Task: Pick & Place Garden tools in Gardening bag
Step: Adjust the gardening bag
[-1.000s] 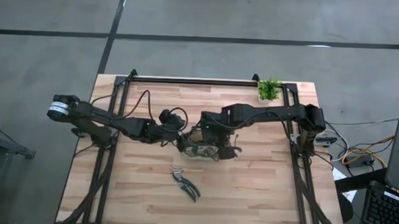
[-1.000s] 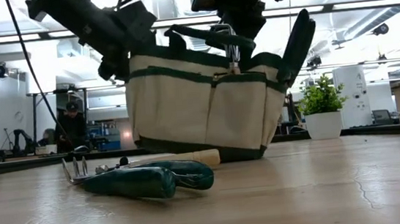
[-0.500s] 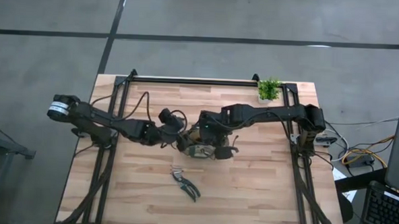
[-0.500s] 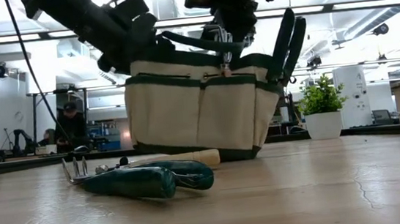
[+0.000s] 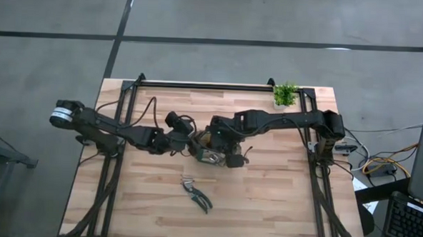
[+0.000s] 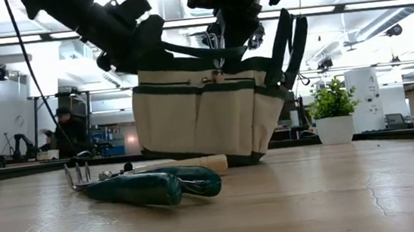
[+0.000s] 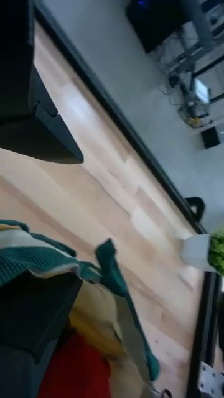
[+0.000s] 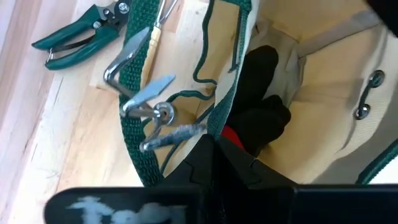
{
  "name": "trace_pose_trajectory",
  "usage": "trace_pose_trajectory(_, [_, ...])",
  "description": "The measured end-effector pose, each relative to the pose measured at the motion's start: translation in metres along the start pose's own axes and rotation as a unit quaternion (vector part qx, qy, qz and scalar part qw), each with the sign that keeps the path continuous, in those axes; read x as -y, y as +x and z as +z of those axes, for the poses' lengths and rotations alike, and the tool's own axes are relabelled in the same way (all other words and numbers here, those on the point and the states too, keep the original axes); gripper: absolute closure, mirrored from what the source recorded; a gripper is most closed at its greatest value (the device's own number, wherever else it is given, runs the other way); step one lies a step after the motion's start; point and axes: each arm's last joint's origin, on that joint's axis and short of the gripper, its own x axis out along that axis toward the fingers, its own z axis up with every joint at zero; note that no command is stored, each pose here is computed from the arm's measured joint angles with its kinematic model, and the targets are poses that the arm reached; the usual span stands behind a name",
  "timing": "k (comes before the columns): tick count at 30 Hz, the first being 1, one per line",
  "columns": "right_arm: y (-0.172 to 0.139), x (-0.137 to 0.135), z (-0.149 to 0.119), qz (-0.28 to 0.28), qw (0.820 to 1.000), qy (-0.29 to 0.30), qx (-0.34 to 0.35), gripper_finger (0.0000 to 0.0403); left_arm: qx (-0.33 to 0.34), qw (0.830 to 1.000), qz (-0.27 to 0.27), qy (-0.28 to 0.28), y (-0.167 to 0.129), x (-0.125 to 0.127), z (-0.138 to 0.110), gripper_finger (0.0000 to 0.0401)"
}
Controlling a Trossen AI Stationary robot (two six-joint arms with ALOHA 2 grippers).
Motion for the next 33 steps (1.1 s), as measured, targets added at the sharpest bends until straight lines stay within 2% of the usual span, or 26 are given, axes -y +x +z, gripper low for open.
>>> trace_pose_trajectory(4, [0.0, 0.001, 0.001, -0.002, 1.0, 0.003, 0.007, 0.0394, -0.006, 1.0, -0.002, -0.026, -0.003, 0.003, -0.006, 0.0099])
trace_pose_trajectory(9, [0.0, 0.003, 0.004, -0.007, 1.0, 0.01, 0.021, 0.0384, 0.011, 0.999, 0.039, -0.027, -0.006, 0.002, -0.013, 0.0099])
trace_pose_trajectory(17, [-0.001, 0.008, 0.003, -0.023, 0.999, 0.041, 0.022, 0.0306, 0.026, 0.998, 0.04, -0.042, -0.009, 0.001, -0.008, 0.0099])
trace_pose_trajectory(23, [-0.002, 0.009, 0.007, -0.026, 0.998, 0.042, 0.038, 0.0256, 0.068, 0.994, 0.086, -0.003, -0.016, 0.005, -0.003, 0.0099])
trace_pose_trajectory(27, [-0.008, 0.009, 0.011, -0.029, 0.998, 0.04, 0.046, 0.0239, 0.076, 0.994, 0.081, 0.008, -0.021, 0.006, 0.0, 0.0099])
trace_pose_trajectory(33, [-0.025, 0.01, 0.019, -0.066, 0.996, 0.036, 0.057, 0.0229, 0.082, 0.994, 0.067, 0.03, -0.026, 0.012, 0.0, 0.0099])
